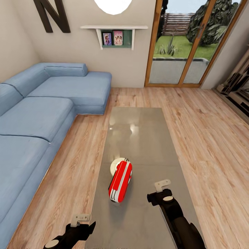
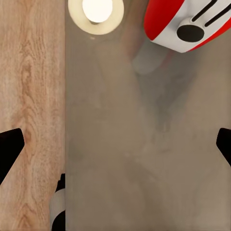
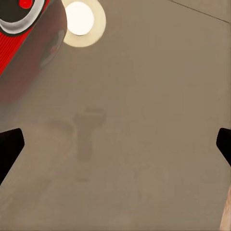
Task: Turn on the radio receiver that's on the table in the living room.
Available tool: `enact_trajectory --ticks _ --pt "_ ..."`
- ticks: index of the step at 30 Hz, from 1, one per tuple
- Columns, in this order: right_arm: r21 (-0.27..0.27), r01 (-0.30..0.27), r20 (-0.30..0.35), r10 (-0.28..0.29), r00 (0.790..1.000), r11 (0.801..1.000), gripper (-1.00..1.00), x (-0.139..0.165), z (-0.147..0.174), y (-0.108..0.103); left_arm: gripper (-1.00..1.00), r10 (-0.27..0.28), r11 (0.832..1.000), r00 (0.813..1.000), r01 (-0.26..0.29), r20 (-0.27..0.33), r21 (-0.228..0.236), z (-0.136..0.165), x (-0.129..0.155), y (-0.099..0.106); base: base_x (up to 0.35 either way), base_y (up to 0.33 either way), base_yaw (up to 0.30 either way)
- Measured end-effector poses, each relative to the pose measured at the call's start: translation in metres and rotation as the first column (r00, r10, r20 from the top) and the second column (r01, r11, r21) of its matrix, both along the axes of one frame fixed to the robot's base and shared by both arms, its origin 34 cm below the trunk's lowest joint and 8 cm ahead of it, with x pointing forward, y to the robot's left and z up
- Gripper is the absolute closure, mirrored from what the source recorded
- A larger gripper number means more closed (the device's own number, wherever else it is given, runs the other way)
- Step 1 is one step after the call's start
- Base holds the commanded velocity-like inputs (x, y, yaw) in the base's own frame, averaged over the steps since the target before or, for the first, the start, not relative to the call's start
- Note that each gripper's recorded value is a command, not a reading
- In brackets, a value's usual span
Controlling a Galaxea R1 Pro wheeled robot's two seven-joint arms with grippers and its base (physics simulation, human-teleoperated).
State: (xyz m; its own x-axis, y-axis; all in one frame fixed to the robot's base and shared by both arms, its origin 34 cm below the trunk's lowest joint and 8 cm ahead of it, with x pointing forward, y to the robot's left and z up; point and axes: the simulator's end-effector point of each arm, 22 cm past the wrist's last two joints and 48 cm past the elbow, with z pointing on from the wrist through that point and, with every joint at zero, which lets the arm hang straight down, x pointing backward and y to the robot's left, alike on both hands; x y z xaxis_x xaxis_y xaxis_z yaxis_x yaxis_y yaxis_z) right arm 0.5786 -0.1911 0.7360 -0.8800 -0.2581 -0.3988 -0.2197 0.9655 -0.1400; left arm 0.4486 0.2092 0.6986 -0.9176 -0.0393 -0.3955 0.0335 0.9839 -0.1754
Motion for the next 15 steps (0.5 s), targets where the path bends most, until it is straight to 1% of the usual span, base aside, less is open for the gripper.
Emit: enact_trajectory --ticks 15 --pt "-0.002 0.000 -0.003 0.000 1.000 1.000 -1.00 -0.0011 -0.0020 -0.0008 -1.00 0.000 1.000 1.000 0.000 -0.005 0.000 -0.0015 -0.0013 0.0000 0.000 0.000 0.000"
